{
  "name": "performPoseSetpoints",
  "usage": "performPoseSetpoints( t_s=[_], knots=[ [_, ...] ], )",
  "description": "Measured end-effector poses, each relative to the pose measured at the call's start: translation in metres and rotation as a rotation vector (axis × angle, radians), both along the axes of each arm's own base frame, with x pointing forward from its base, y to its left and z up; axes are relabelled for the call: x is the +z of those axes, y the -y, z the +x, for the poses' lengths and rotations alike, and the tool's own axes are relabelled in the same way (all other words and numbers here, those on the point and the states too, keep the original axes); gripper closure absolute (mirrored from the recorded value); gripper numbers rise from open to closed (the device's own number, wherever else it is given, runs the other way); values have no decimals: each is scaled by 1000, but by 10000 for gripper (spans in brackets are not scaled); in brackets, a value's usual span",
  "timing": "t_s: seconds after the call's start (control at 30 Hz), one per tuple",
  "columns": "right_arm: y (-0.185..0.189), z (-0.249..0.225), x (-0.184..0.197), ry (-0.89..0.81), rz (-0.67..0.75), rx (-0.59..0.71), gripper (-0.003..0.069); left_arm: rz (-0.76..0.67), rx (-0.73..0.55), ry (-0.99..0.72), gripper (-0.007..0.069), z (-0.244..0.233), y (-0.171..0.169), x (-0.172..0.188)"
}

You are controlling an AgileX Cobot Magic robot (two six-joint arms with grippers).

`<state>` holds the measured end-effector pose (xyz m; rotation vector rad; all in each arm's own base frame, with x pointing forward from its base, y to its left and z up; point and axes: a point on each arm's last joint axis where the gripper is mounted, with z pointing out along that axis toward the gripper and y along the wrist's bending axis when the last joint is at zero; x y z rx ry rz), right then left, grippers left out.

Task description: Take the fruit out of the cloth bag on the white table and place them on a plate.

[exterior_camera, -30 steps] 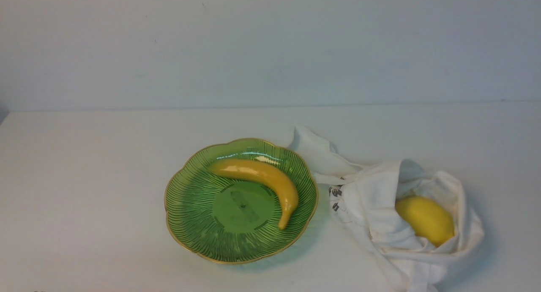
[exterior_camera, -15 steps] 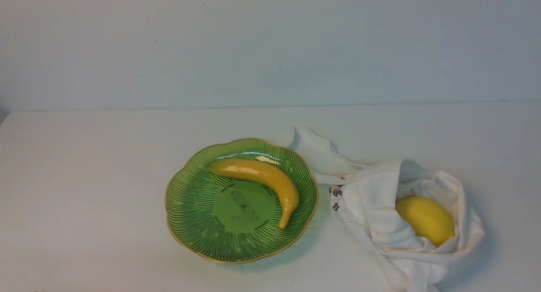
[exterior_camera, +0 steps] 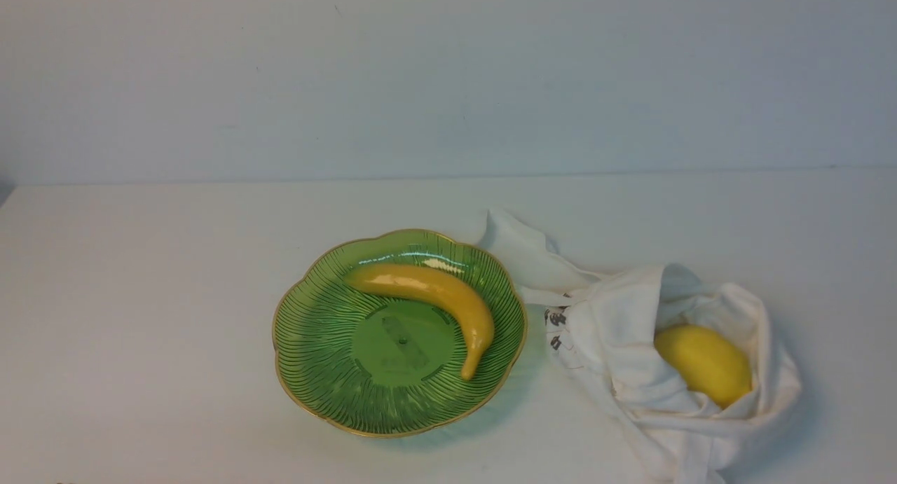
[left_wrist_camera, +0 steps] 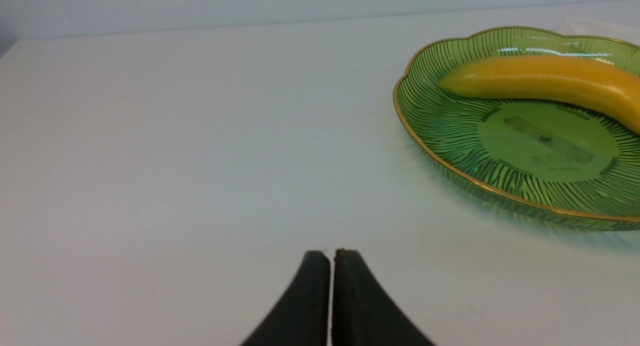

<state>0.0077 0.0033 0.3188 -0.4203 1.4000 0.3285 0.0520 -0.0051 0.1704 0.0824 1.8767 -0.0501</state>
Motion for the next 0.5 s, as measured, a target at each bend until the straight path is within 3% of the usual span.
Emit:
performPoseSetpoints(
  t_s=[0.03,0.07,0.2,0.4,0.5],
  knots=[
    [0,1,-2,-6,-4,-11,672,0,0,0,633,0,0,0],
    [-3,11,-23,-65,-41,-119,672,0,0,0,633,0,0,0],
    [-2,29,-70,-209,-101,-331,672,0,0,0,633,0,0,0],
    [4,42,-135,-387,-163,-478,672,0,0,0,633,0,0,0],
    [5,45,-139,-345,-135,-496,672,0,0,0,633,0,0,0]
  ],
)
